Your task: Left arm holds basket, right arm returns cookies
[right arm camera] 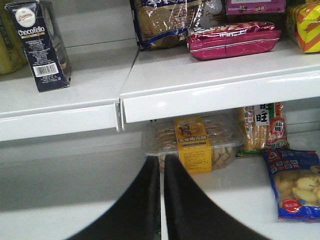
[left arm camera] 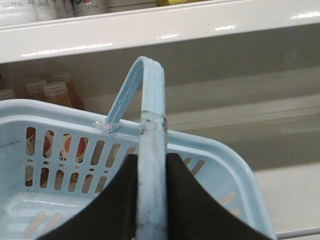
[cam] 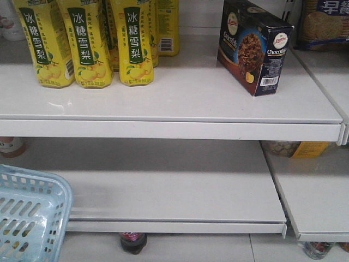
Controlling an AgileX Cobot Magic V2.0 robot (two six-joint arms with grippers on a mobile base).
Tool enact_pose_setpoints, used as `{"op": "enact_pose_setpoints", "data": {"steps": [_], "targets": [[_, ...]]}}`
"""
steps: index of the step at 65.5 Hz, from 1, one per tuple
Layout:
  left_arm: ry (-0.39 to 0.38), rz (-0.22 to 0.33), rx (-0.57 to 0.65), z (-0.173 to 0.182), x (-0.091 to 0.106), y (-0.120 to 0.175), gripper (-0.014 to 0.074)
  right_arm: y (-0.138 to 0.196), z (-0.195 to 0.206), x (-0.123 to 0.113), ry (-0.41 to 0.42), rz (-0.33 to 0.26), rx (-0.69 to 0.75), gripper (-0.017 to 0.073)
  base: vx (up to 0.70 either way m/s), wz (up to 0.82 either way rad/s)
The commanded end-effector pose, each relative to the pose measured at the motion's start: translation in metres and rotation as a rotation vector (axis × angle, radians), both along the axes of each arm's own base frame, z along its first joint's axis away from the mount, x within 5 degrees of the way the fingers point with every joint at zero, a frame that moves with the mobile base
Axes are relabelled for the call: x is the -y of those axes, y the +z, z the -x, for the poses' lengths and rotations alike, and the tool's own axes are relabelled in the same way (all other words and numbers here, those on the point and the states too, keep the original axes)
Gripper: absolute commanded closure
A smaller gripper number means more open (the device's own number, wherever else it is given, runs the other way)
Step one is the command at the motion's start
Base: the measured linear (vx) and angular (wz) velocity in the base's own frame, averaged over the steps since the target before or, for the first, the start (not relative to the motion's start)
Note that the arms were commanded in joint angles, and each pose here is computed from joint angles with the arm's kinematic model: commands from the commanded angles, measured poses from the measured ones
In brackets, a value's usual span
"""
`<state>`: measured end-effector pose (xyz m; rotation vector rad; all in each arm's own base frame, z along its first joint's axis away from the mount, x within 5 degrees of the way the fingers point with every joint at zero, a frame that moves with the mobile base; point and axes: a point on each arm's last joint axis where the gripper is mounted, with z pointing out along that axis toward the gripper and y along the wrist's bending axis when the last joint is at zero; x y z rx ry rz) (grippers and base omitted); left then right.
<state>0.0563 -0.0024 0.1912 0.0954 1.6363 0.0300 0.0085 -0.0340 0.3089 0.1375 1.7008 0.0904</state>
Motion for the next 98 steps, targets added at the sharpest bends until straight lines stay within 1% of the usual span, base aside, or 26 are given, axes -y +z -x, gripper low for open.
{"op": "enact_pose_setpoints", "data": {"steps": [1, 12, 17, 19, 23, 27, 33, 39, 48, 52, 61, 62, 69, 71, 75, 89, 96, 98], "targets": [[0.004, -0.003, 0.077, 0.002, 0.000, 0.013, 0.0594, 0.012, 0.000, -0.001, 0.006, 0.027, 0.069, 0.0562, 0.00, 0.00], [0.004, -0.003, 0.077, 0.002, 0.000, 0.013, 0.0594, 0.013, 0.000, -0.001, 0.006, 0.029, 0.072, 0.0562, 0.00, 0.00], [0.004, -0.003, 0.077, 0.002, 0.000, 0.013, 0.0594, 0.017, -0.001, 0.001, -0.012, 0.076, 0.118, 0.0562, 0.00, 0.00], [0.004, -0.003, 0.077, 0.002, 0.000, 0.013, 0.0594, 0.018, -0.001, 0.001, -0.011, 0.077, 0.133, 0.0562, 0.00, 0.00], [0.004, -0.003, 0.077, 0.002, 0.000, 0.013, 0.0594, 0.021, -0.001, -0.001, 0.004, 0.054, 0.169, 0.0562, 0.00, 0.00], [0.004, -0.003, 0.077, 0.002, 0.000, 0.013, 0.0594, 0.025, 0.000, -0.003, 0.028, 0.055, 0.213, 0.0562, 0.00, 0.00], [0.004, -0.003, 0.077, 0.002, 0.000, 0.013, 0.0594, 0.031, 0.001, -0.006, 0.049, 0.073, 0.282, 0.0562, 0.00, 0.00], [0.004, -0.003, 0.077, 0.002, 0.000, 0.013, 0.0594, 0.035, 0.002, -0.009, 0.001, 0.089, 0.315, 0.0562, 0.00, 0.00], [0.004, -0.003, 0.077, 0.002, 0.000, 0.013, 0.0594, 0.038, 0.000, -0.013, -0.112, 0.102, 0.321, 0.0562, 0.00, 0.00], [0.004, -0.003, 0.077, 0.002, 0.000, 0.013, 0.0594, 0.035, -0.002, -0.015, -0.135, 0.121, 0.322, 0.0562, 0.00, 0.00], [0.004, -0.003, 0.077, 0.002, 0.000, 0.013, 0.0594, 0.019, -0.014, -0.022, -0.121, 0.137, 0.321, 0.0562, 0.00, 0.00], [0.004, -0.003, 0.077, 0.002, 0.000, 0.013, 0.0594, 0.016, -0.015, -0.023, -0.116, 0.129, 0.319, 0.0562, 0.00, 0.00], [0.004, -0.003, 0.078, 0.002, 0.000, 0.014, 0.0594, -0.004, -0.026, -0.027, -0.091, 0.123, 0.311, 0.0562, 0.00, 0.00], [0.004, -0.003, 0.078, 0.002, 0.000, 0.014, 0.0594, -0.010, -0.029, -0.028, -0.081, 0.112, 0.311, 0.0562, 0.00, 0.00], [0.004, -0.003, 0.078, 0.002, 0.000, 0.014, 0.0594, -0.023, -0.035, -0.029, -0.063, 0.113, 0.312, 0.0562, 0.00, 0.00], [0.004, -0.003, 0.078, 0.002, 0.000, 0.014, 0.0594, -0.073, -0.049, -0.033, -0.014, 0.069, 0.309, 0.0562, 0.00, 0.00], [0.004, -0.003, 0.078, 0.002, 0.000, 0.014, 0.0594, -0.098, -0.052, -0.032, -0.014, 0.044, 0.266, 0.0562, 0.00, 0.00], [0.004, -0.003, 0.078, 0.002, 0.000, 0.014, 0.0594, -0.103, -0.052, -0.032, -0.018, 0.029, 0.259, 0.0562, 0.00, 0.00]]}}
